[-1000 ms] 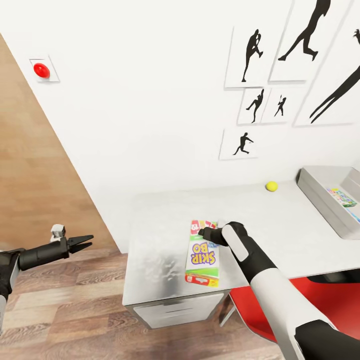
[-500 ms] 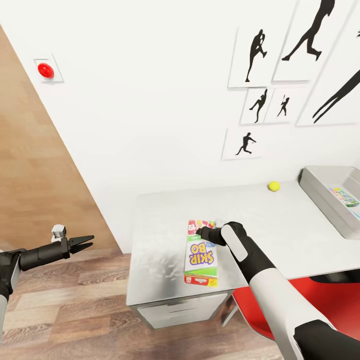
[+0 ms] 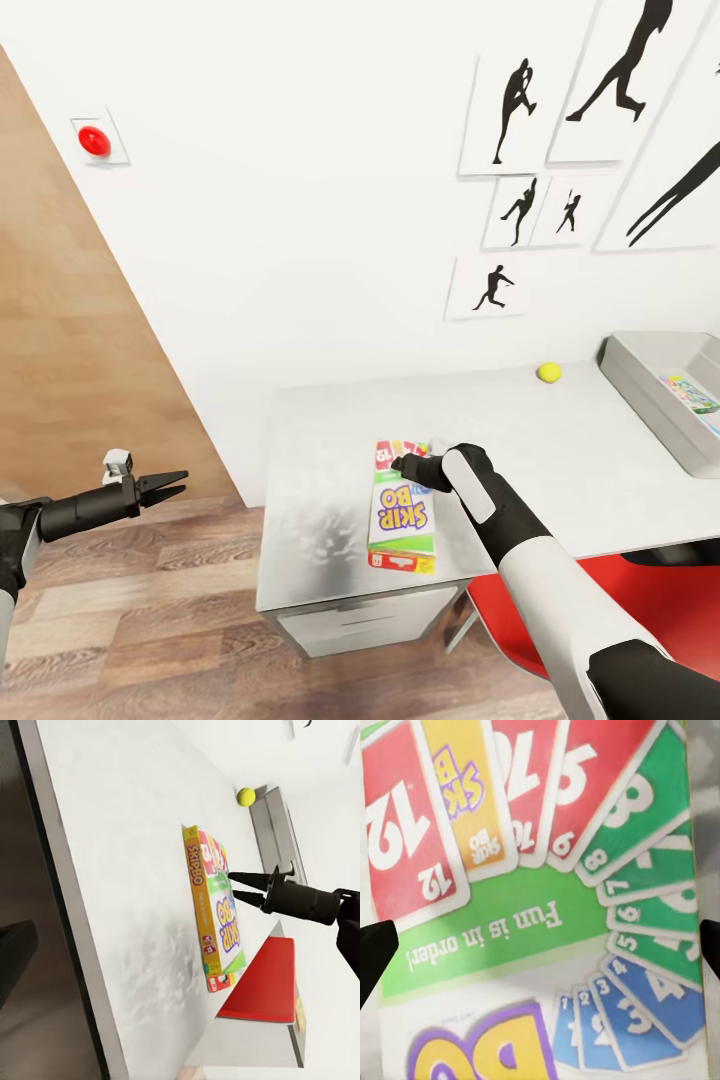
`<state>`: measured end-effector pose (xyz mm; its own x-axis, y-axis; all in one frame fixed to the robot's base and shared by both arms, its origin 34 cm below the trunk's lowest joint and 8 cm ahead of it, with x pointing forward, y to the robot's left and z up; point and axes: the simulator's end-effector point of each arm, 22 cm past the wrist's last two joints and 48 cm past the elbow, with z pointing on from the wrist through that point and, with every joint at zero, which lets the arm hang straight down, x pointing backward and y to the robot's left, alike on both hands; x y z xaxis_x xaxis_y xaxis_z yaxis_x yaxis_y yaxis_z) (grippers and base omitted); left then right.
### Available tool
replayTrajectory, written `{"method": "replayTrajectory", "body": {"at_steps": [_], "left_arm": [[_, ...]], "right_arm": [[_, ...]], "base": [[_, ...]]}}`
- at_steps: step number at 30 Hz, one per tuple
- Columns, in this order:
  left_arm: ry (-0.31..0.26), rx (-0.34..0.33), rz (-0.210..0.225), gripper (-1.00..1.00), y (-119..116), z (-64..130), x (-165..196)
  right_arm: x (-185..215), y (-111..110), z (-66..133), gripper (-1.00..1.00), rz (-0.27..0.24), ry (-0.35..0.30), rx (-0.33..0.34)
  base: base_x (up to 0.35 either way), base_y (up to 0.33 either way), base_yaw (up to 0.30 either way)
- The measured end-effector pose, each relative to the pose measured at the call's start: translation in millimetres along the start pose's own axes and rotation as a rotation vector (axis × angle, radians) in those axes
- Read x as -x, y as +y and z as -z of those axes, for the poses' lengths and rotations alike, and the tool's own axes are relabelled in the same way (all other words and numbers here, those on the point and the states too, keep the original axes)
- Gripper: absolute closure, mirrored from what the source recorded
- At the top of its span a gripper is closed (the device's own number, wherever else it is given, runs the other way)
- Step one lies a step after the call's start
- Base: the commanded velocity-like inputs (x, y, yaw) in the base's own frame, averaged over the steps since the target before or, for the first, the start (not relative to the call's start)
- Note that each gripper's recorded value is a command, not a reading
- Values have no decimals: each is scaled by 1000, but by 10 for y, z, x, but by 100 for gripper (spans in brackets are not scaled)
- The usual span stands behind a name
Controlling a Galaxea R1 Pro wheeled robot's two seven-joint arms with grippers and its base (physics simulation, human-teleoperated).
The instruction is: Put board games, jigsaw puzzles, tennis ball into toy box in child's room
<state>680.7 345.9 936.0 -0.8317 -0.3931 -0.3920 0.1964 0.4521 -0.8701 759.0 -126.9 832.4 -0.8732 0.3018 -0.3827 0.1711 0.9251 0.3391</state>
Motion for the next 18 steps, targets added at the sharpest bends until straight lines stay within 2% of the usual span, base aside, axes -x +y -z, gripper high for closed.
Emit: {"method": "replayTrajectory", "body": {"at_steps": [3,8,18], "left_arm": [[1,-1,0,-100,-1,-6,-4],[5,-14,6,-100,-26,-83,-41],[7,-17,8,-100,-32,-105,-54]], "right_arm": [[4,45,4,-100,0,-1,19],[9,210,14,-100,1,-3,94],[-8,238,10,-100,1,3,108]], "base": [[0,5,0],[0,4,0],[0,68,0]]}}
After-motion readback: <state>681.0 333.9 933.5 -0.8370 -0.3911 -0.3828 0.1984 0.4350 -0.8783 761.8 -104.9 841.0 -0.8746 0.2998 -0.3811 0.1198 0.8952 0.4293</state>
